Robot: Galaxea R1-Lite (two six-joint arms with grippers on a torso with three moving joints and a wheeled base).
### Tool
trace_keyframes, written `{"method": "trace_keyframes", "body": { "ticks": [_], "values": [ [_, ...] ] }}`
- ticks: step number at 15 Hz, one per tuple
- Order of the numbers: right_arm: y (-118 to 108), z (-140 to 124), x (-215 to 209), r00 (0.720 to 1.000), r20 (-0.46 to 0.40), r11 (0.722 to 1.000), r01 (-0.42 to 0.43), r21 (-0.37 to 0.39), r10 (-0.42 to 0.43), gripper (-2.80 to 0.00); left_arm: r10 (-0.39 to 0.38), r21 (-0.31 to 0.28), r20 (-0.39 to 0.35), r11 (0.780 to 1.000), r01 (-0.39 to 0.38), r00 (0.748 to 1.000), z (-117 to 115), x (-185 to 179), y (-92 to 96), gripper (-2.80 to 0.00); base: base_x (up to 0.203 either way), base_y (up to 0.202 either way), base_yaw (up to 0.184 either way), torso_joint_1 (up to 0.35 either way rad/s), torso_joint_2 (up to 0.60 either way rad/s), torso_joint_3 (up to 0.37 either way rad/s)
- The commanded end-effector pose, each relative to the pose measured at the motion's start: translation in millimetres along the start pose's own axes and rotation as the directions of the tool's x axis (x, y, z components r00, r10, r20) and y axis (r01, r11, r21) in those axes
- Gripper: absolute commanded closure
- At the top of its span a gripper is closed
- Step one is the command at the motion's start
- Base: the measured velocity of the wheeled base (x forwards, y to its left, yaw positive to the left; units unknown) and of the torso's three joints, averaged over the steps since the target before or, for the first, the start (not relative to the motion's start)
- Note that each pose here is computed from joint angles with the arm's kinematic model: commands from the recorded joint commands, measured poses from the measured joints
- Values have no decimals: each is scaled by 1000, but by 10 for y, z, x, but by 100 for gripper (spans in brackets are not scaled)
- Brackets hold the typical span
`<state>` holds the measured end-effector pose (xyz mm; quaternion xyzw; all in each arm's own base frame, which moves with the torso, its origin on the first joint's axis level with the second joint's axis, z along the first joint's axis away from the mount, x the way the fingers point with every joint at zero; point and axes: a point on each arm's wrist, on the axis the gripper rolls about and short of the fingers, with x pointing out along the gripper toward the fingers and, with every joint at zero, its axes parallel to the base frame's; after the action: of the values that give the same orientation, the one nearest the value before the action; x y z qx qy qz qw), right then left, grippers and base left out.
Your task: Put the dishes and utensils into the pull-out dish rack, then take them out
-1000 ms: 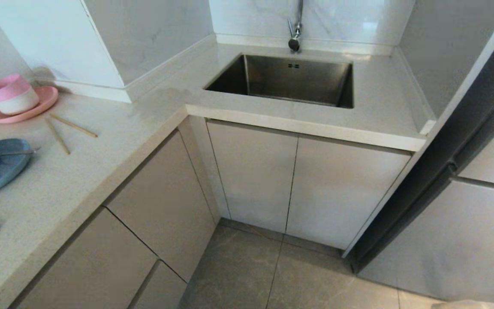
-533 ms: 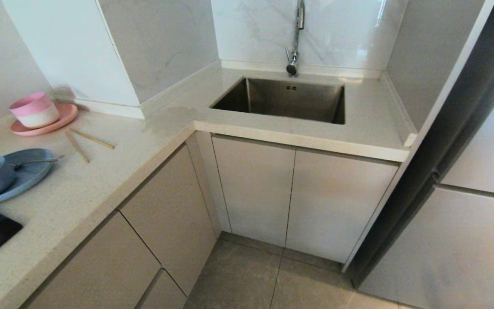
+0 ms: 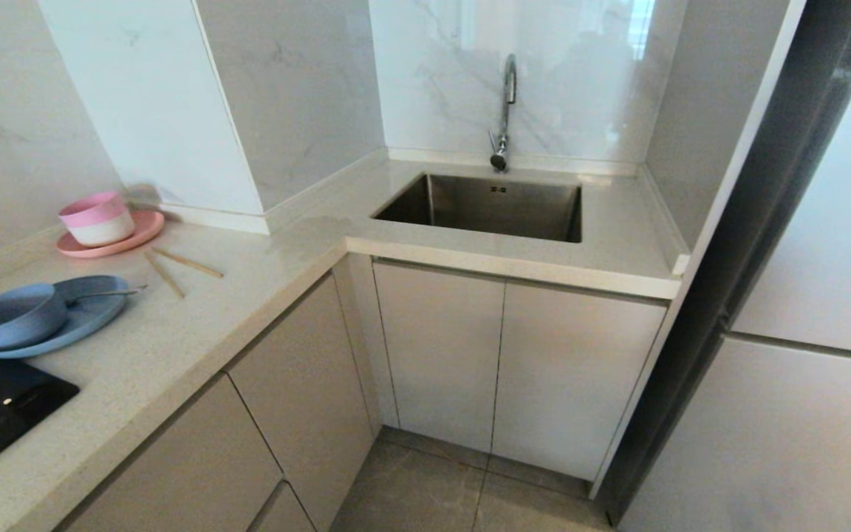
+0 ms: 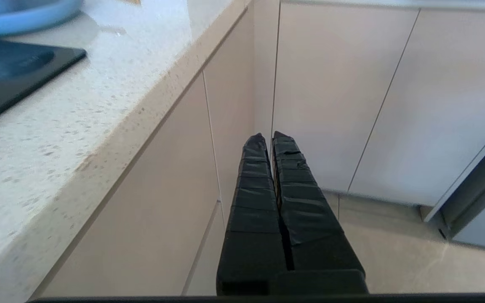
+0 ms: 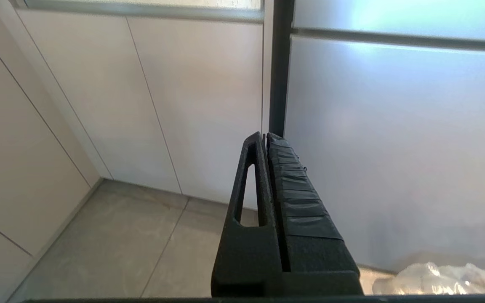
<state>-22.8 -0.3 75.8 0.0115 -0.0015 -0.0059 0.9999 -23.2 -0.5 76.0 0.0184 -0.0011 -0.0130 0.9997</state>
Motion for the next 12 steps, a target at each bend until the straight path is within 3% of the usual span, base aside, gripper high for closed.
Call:
{"method": "trace_keyframes", "body": {
  "ticks": [1, 4, 12],
  "values": [
    [0, 0, 0, 1000, 0, 1000, 0, 0, 0, 0, 0, 0, 1, 1000, 0, 1000, -1, -1, 0, 0, 0, 0, 0, 5, -2, 206],
    [0, 0, 0, 1000, 0, 1000, 0, 0, 0, 0, 0, -3, 2, 1000, 0, 1000, -2, 0, 0, 0, 0, 0, 0, 1, 5, 133],
    [0, 0, 0, 1000, 0, 1000, 0, 0, 0, 0, 2, -6, 1, 1000, -2, 1000, -3, 0, 0, 0, 0, 0, 0, -1, 1, 8]
  ]
}}
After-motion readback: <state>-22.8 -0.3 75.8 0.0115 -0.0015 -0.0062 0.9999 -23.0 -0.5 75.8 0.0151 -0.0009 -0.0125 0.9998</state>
